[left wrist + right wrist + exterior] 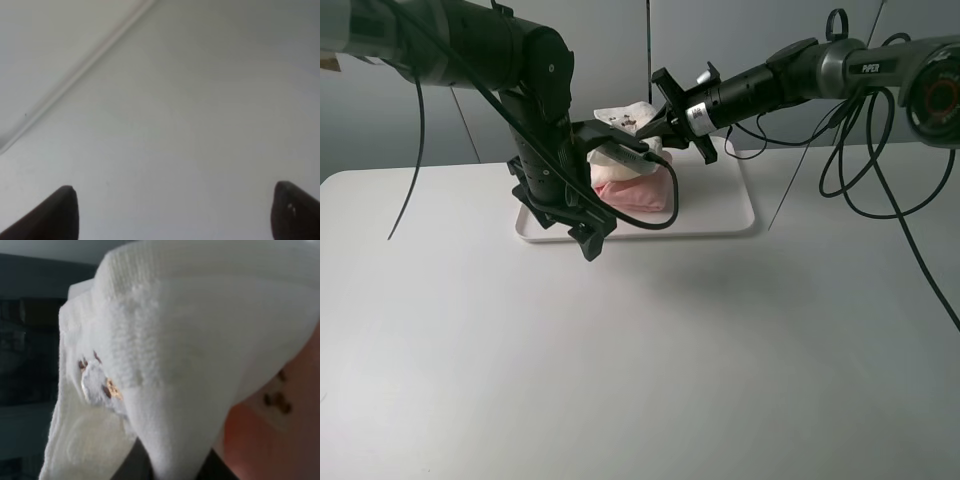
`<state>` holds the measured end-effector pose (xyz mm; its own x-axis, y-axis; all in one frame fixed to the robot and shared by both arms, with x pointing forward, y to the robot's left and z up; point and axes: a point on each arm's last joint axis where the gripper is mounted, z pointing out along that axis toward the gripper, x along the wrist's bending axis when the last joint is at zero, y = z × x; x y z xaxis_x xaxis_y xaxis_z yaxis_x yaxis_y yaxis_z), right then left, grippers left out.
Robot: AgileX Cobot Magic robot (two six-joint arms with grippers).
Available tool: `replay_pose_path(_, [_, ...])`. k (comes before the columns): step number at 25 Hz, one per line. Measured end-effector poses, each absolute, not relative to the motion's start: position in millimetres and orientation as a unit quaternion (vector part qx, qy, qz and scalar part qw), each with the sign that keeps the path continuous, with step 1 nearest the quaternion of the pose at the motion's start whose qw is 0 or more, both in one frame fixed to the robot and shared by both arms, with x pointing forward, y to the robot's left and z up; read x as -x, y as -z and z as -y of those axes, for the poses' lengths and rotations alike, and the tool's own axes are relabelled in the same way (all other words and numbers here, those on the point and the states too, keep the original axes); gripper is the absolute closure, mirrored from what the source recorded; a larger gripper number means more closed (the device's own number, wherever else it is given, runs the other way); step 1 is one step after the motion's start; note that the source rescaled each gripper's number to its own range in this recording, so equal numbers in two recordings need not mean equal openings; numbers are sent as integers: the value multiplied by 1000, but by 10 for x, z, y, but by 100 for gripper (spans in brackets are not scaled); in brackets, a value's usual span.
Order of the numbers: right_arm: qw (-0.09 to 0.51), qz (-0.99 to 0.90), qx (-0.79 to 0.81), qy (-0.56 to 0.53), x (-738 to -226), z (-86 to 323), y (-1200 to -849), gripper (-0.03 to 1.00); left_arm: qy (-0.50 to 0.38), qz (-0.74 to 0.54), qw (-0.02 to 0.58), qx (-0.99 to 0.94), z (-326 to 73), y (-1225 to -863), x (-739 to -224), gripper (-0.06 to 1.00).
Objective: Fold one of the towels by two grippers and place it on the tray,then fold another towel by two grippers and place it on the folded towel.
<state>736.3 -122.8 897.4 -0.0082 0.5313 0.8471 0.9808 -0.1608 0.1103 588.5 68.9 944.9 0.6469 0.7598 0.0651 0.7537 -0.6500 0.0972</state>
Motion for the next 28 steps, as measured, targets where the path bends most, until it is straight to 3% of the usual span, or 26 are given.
replay_pose_path(6, [229, 599, 667, 379, -7397, 1292, -8788, 87, -55, -414, 28, -908, -697, -9449, -5890, -4])
replay_pose_path(7, [226, 599, 669, 377, -7398, 1297, -8783, 83, -55, -414, 28, -908, -697, -9449, -5890, -4])
replay_pose_path(9, [219, 604, 671, 370, -7397, 1309, -8767, 62, -55, -414, 28, -908, -697, -9449, -5890, -4])
replay_pose_path(12, [221, 609, 670, 364, -7385, 1311, -8760, 21, -55, -413, 27, -909, -698, -9450, -5891, -4])
replay_pose_path(14, [228, 613, 666, 359, -7366, 1307, -8759, 9, -55, -413, 27, -909, -698, -9450, -5891, -4])
replay_pose_path(18, [211, 639, 648, 356, -7345, 1323, -8898, 10, -57, -412, 27, -909, -700, -9450, -5893, -4])
replay_pose_path(24, [78, 730, 595, 327, -7272, 1495, -9587, 12, -86, -403, 38, -910, -746, -9663, -5885, -4])
replay_pose_path(28, [26, 775, 569, 273, -7127, 1629, -9952, 4, -118, -410, 58, -903, -866, -9953, -5896, -4])
